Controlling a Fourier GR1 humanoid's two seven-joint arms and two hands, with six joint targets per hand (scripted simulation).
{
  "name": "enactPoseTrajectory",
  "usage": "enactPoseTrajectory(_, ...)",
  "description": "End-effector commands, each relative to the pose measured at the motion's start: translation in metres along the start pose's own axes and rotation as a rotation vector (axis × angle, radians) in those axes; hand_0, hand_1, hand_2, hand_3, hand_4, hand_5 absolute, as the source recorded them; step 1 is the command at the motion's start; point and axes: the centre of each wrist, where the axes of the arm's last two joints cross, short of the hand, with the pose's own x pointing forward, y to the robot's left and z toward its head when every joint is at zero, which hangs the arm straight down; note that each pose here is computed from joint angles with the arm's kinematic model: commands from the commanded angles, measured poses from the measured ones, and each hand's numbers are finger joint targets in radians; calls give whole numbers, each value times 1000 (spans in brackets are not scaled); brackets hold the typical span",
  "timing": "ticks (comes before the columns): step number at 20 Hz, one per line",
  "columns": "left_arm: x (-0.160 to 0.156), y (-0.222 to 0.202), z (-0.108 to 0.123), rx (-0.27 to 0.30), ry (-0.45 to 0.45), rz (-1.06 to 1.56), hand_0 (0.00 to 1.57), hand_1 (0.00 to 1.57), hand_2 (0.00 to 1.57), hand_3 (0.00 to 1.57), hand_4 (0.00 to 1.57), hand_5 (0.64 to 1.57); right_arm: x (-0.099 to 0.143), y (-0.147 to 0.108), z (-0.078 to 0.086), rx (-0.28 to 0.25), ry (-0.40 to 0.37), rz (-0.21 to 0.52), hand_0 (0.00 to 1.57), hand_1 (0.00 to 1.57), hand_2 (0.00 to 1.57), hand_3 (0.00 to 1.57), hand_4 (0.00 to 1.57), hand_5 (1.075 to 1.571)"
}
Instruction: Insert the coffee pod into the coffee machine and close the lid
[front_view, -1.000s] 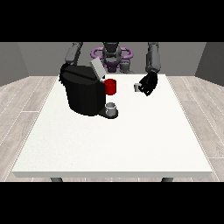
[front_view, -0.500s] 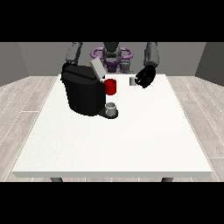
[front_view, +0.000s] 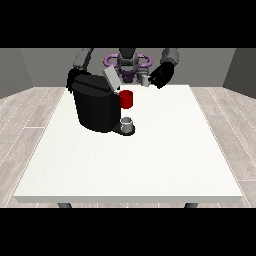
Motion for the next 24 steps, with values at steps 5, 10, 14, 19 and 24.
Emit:
enactPoseTrajectory(5,33,31,-8,42,-15,0,1340,1340,1403,1381,651,1571,4,-9,-1,-4,-12,-24,0,0,0,0,178,1571)
enactPoseTrajectory(10,47,55,-14,132,-54,64,1346,1346,1432,1391,655,1571,27,-5,-21,44,-85,-14,0,0,0,0,240,1571)
enactPoseTrajectory(14,78,59,-23,104,-64,76,1510,1510,1474,1125,626,1571,6,-19,-15,40,-65,-51,0,0,0,0,21,1571)
enactPoseTrajectory(19,98,92,-26,229,-90,40,1417,1417,1451,1363,643,1571,29,4,-37,135,-214,-32,0,0,0,0,0,1571)
enactPoseTrajectory(24,104,139,-15,292,-98,58,1401,1401,1449,1378,618,1571,42,-9,-49,176,-236,-43,0,0,0,0,183,1571)
